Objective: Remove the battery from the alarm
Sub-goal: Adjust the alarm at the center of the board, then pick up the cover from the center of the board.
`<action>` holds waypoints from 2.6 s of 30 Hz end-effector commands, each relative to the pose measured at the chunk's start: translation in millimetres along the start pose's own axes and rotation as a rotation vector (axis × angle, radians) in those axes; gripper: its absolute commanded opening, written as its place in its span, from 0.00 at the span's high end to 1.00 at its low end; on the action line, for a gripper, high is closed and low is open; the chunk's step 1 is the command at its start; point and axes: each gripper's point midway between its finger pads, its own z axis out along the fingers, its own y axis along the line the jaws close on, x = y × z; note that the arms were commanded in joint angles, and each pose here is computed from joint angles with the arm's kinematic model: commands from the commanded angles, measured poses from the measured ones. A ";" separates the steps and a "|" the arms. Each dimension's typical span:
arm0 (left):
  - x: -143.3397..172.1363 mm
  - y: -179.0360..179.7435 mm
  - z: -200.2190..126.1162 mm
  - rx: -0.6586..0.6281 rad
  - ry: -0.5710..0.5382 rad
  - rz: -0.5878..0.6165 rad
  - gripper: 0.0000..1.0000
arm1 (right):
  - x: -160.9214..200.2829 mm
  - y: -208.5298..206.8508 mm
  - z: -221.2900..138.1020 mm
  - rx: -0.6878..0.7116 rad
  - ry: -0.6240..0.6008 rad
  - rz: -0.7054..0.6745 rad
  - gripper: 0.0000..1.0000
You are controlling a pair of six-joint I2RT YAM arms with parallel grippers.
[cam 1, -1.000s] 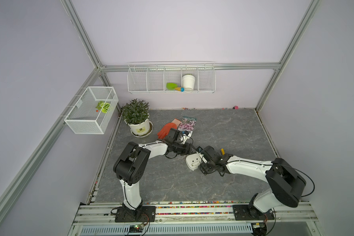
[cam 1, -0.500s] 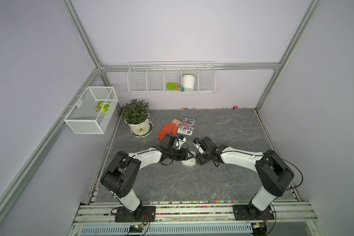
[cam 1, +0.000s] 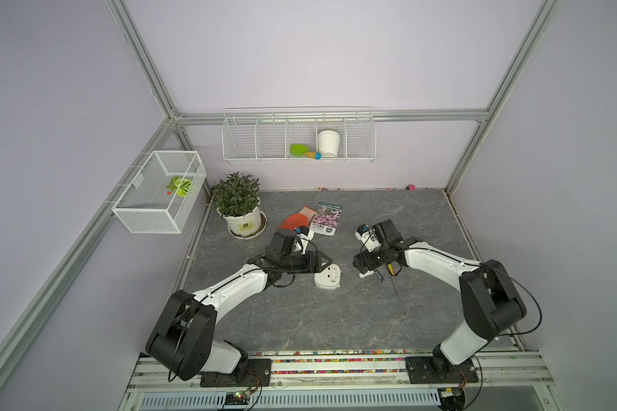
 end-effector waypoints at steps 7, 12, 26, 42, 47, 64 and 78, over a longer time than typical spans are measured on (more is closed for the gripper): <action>11.8 19.0 -16.0 -0.082 -0.017 -0.030 0.27 | 18.6 10.1 24.5 -0.069 0.153 0.104 0.07; 15.1 22.6 -17.2 -0.094 -0.015 -0.034 0.27 | 28.1 12.2 30.0 -0.059 0.193 0.121 0.08; 15.3 22.4 -20.2 -0.100 -0.018 -0.027 0.27 | 69.9 14.9 19.9 0.036 0.292 0.177 0.09; 10.3 17.6 -23.8 -0.096 -0.029 -0.008 0.27 | 108.7 55.1 17.2 -0.006 0.333 0.265 0.12; 7.9 16.2 -24.3 -0.098 -0.029 -0.002 0.27 | 111.4 72.7 18.8 -0.045 0.314 0.294 0.13; 9.0 19.9 -23.2 -0.103 -0.041 -0.013 0.26 | 81.7 46.5 -13.0 -0.353 0.033 0.613 0.35; 10.3 21.0 -25.3 -0.110 -0.044 -0.014 0.26 | 92.9 25.9 16.1 -0.325 0.050 0.773 0.65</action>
